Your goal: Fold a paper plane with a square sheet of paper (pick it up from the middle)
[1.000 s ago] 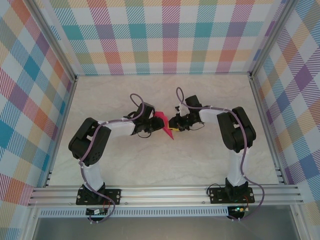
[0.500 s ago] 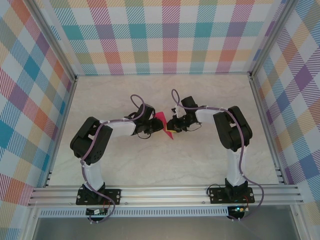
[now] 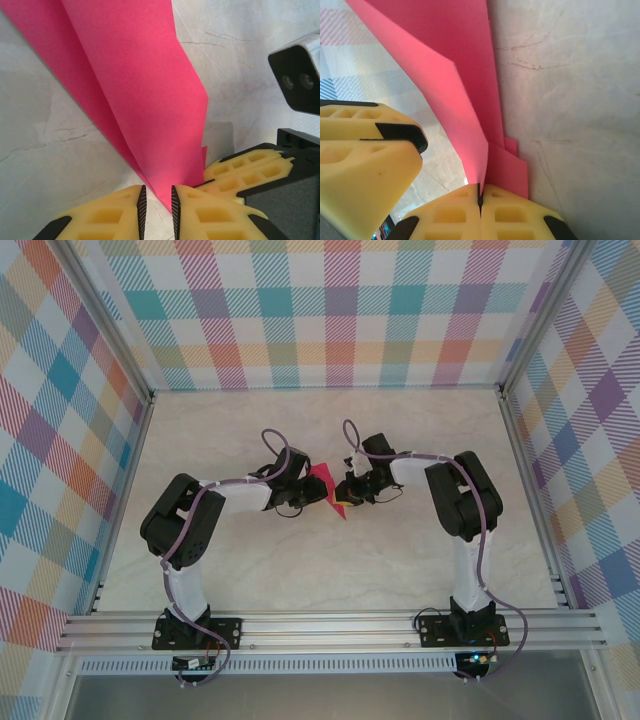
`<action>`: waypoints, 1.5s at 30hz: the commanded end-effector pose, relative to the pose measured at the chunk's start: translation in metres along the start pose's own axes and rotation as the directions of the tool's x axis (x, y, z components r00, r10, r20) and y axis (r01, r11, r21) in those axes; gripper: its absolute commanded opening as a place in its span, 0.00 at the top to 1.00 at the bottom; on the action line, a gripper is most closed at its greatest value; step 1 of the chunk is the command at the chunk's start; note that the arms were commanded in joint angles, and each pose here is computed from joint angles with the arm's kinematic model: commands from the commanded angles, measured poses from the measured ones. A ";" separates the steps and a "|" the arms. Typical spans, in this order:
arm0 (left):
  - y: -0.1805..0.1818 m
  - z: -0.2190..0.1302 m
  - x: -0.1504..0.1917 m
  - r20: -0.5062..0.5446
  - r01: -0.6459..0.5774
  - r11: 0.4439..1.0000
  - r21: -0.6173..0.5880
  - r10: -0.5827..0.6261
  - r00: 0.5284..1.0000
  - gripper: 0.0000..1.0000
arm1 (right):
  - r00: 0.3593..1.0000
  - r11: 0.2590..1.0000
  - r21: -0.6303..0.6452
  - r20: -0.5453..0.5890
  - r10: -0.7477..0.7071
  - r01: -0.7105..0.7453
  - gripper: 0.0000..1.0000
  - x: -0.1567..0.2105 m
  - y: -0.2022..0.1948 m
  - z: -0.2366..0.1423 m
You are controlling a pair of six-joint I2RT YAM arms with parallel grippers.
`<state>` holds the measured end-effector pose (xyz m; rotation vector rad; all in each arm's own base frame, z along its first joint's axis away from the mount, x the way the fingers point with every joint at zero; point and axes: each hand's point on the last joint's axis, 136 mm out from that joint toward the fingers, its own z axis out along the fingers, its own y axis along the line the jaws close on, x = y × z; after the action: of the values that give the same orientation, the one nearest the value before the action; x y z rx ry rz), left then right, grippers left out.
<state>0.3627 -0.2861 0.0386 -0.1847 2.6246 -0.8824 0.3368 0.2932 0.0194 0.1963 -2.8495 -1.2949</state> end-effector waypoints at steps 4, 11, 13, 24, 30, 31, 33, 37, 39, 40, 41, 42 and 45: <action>-0.018 -0.004 -0.005 0.021 -0.030 0.997 0.064 0.028 0.999 0.78 | 0.999 0.999 0.036 -0.023 0.028 -0.027 0.93 0.001 -0.010 0.007; -0.012 0.003 -0.007 0.027 -0.023 0.999 0.043 0.022 0.999 0.79 | 0.999 0.999 0.025 -0.021 0.025 -0.025 0.88 0.001 -0.003 0.003; -0.010 0.004 -0.008 0.035 -0.022 0.999 0.032 0.021 0.999 0.80 | 1.000 1.000 0.018 -0.016 0.018 -0.017 0.87 0.000 0.001 0.000; -0.001 0.011 -0.015 0.069 -0.014 1.000 -0.013 0.015 0.998 0.85 | 1.000 1.000 0.024 -0.027 0.015 -0.015 0.91 0.002 0.004 -0.004; -0.003 0.016 -0.013 0.053 -0.012 1.000 0.014 0.011 0.999 0.85 | 0.999 0.999 0.034 -0.034 0.024 -0.023 0.92 0.005 -0.001 -0.002; -0.004 0.016 -0.013 0.054 -0.012 1.000 0.018 0.011 0.998 0.85 | 0.999 0.999 0.035 -0.035 0.025 -0.024 0.92 0.005 -0.001 -0.002; -0.006 0.015 -0.014 0.055 -0.013 1.000 0.024 0.011 0.998 0.85 | 0.999 0.999 0.040 -0.036 0.026 -0.025 0.93 0.005 -0.002 -0.002; -0.010 0.013 -0.014 0.055 -0.016 0.999 0.036 0.014 0.998 0.86 | 0.999 0.998 0.048 -0.039 0.033 -0.031 0.94 0.006 -0.005 -0.001; -0.013 0.008 -0.016 0.062 -0.017 0.999 0.047 0.014 0.998 0.86 | 0.999 0.998 0.050 -0.038 0.033 -0.031 0.95 0.005 -0.004 -0.001; -0.014 0.006 -0.016 0.067 -0.014 0.999 0.049 0.011 0.998 0.86 | 0.999 0.998 0.054 -0.040 0.035 -0.033 0.95 0.006 -0.005 -0.001; -0.017 0.002 -0.017 0.075 -0.017 0.998 0.059 0.012 0.997 0.86 | 0.999 0.998 0.058 -0.039 0.037 -0.035 0.95 0.006 -0.006 -0.001; -0.019 -0.001 -0.018 0.082 -0.018 0.998 0.062 0.013 0.997 0.86 | 0.999 0.998 0.060 -0.037 0.036 -0.033 0.95 0.005 -0.005 -0.002; -0.023 -0.011 -0.022 0.106 -0.024 0.997 0.069 0.016 0.994 0.86 | 0.998 0.997 0.064 -0.039 0.039 -0.036 0.95 0.006 -0.007 -0.001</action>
<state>0.3745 -0.2883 0.0335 -0.1979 2.5794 -0.8783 0.3345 0.2905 0.0189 0.1636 -2.8378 -1.2437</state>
